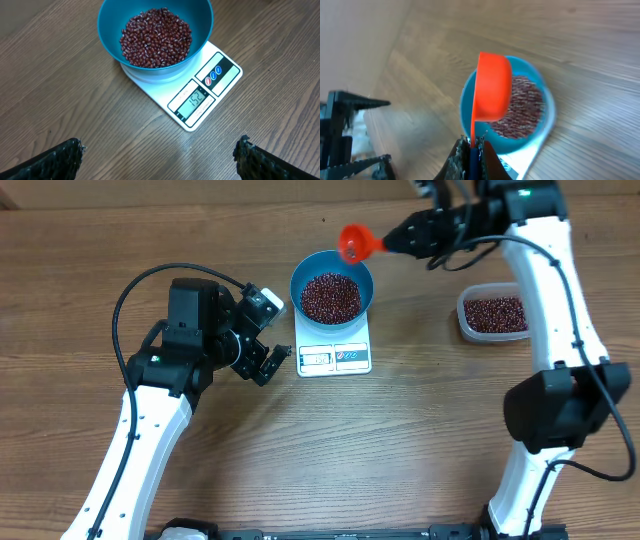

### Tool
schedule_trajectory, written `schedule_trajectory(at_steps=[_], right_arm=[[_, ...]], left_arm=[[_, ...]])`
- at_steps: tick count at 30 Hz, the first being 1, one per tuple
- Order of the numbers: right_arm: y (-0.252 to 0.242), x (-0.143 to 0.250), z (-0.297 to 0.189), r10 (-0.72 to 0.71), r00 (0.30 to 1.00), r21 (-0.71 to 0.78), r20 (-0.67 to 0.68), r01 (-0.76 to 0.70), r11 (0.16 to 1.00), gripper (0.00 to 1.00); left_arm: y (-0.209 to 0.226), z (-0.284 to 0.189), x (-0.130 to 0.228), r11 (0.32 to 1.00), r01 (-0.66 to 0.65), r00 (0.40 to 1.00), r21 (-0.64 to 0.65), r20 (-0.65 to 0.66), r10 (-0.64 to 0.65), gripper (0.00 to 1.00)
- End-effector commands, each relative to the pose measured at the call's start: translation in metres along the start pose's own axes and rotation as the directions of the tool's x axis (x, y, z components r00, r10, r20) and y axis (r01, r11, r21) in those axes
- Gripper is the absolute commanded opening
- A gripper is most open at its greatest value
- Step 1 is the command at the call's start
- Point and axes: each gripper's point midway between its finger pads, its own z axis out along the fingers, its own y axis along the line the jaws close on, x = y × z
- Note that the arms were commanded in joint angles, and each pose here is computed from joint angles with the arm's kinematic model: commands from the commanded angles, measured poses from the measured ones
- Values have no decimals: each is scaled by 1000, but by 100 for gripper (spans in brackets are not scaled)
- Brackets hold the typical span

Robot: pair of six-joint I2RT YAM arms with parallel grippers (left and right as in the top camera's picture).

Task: Scoop item into bowl and weigh 150g on scale
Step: 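Carry the red scoop right over the clear bean tub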

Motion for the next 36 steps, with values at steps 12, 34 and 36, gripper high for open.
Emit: schedule_trajectory(at_steps=[12,34,36], right_arm=[[-105,47,-212,277,924,354,264,-360,863,4],[-127,87,-202,321,945,961,-60,-33,276,4],[-122,82,-190,302,951,950,-66,-32,310,4]], left_arm=[[1,-3,-9,1000,-15,1000,5,23,15,100],[1,-3,-9,1000,-15,1000,5,23,15,100],[1,-3,-9,1000,-15,1000,5,23,15,100]])
